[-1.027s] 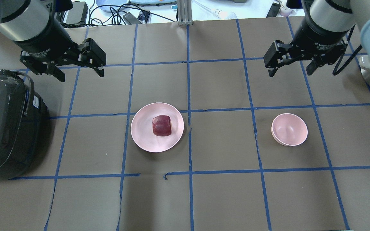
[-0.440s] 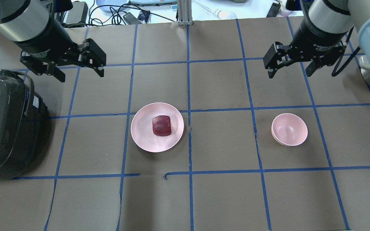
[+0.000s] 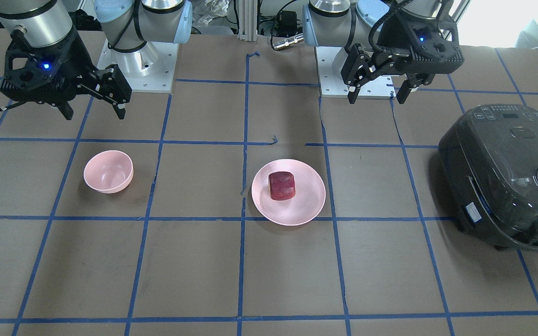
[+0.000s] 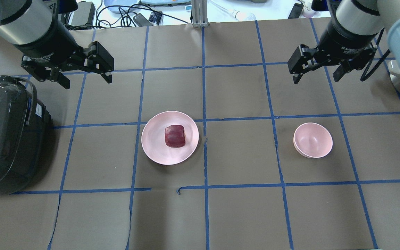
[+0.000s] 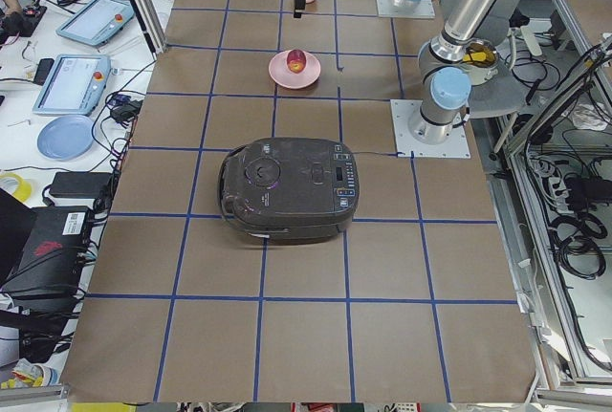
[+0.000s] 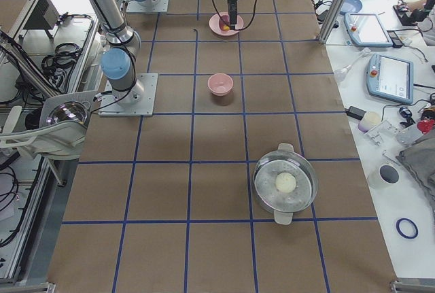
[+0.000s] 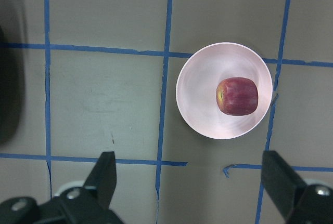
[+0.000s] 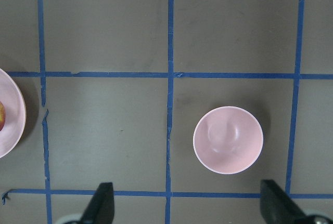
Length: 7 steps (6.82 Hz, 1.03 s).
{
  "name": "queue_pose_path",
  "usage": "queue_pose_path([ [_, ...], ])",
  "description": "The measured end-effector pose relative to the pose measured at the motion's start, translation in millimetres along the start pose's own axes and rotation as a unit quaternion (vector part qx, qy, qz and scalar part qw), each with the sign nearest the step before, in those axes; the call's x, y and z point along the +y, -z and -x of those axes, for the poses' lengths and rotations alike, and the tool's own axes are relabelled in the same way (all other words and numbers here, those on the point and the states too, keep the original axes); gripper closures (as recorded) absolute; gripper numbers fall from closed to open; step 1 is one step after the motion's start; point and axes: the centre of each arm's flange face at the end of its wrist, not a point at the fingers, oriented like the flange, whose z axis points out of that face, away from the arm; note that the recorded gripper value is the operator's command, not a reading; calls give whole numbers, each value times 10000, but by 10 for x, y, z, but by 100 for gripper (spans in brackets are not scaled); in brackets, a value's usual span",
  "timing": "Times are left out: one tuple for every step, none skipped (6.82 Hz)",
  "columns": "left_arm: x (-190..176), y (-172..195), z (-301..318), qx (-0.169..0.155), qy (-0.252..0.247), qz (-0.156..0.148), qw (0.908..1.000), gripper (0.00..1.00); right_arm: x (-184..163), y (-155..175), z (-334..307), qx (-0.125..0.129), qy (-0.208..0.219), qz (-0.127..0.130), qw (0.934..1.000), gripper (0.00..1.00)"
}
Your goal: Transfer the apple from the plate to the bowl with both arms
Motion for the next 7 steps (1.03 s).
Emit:
queue_pose_path([
  [-2, -1, 7, -8, 7, 1, 10000, 0, -62, -66, -89, 7, 21, 50, 10000, 0],
  [-4, 2, 10, -14, 15, -1, 10000, 0, -203, -262, -310, -7, 20, 245, 9997, 0],
  [-11, 5, -2, -13, 11, -7, 10000, 0, -360, -548, -676, -74, 98, 531, 9985, 0],
  [-35, -33, -21, -5, -3, 30, 10000, 0, -417, -834, -1074, -207, 307, 791, 9962, 0],
  [-89, -158, -37, 4, -14, 154, 9999, 0, -371, -1191, -1415, -366, 465, 1016, 9931, 0],
  [-134, -341, -93, -4, -49, 320, 9995, 0, -302, -1639, -1636, -458, 479, 1113, 9916, 0],
  [-159, -638, -245, -37, -41, 486, 9988, 0, -226, -2057, -1736, -455, 470, 1070, 9921, 0],
])
